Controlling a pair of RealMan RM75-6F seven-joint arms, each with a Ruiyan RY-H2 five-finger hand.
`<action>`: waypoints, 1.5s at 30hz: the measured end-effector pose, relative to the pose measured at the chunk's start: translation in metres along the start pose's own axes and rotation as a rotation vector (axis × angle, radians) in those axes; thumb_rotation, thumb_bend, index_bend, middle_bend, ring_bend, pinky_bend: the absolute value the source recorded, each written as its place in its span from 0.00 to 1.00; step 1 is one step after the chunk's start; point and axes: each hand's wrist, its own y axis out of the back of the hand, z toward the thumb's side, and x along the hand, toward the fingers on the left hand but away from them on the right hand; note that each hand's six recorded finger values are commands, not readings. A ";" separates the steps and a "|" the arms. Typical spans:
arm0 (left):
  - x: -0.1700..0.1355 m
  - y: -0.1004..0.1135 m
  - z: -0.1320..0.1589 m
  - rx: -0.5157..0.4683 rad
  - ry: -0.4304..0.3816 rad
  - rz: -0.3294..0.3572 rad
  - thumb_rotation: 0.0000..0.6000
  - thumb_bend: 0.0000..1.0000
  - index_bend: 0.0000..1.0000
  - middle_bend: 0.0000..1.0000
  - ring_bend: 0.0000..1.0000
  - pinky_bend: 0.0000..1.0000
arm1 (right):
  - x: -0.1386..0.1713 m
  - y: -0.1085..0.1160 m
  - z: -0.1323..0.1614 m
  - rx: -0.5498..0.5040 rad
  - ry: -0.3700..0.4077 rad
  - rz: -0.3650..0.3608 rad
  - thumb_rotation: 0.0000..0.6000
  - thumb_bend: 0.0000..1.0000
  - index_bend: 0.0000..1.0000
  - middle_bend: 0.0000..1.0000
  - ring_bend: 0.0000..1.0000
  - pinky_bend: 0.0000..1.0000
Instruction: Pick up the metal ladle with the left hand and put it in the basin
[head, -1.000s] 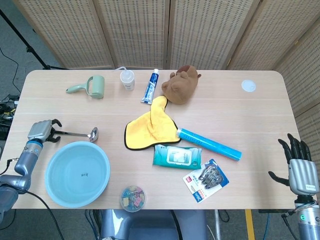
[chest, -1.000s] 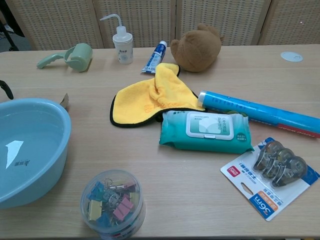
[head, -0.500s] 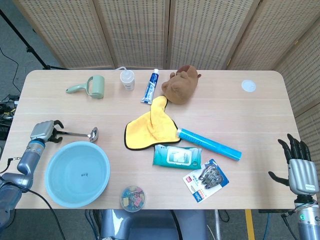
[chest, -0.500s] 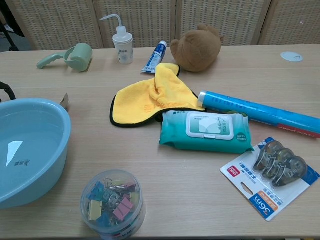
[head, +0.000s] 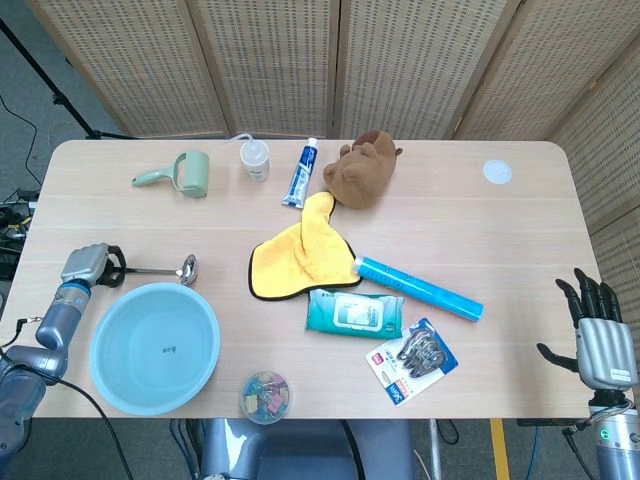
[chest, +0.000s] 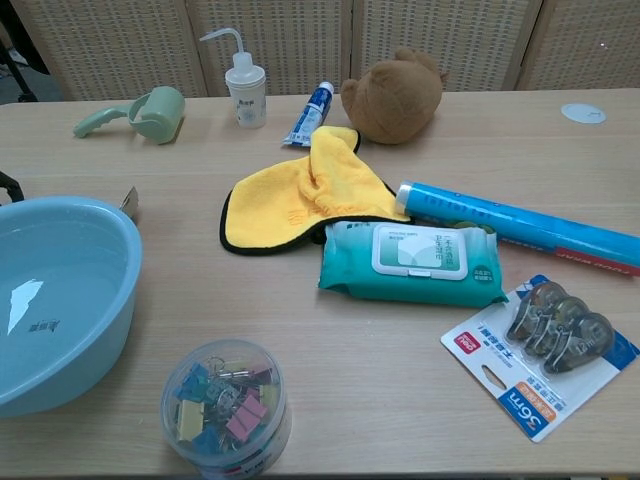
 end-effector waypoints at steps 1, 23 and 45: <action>0.000 0.000 0.000 0.001 -0.001 0.006 1.00 0.37 0.60 0.90 0.76 0.73 | 0.000 0.000 0.000 0.000 0.001 0.000 1.00 0.00 0.11 0.00 0.00 0.00; -0.012 0.049 0.007 -0.055 -0.118 0.172 1.00 0.52 0.80 0.90 0.76 0.73 | 0.002 0.004 0.005 -0.017 0.014 -0.006 1.00 0.00 0.11 0.00 0.00 0.00; -0.097 0.098 0.028 0.034 -0.410 0.351 1.00 0.52 0.82 0.90 0.76 0.73 | 0.007 0.012 0.012 -0.051 0.034 -0.016 1.00 0.00 0.11 0.00 0.00 0.00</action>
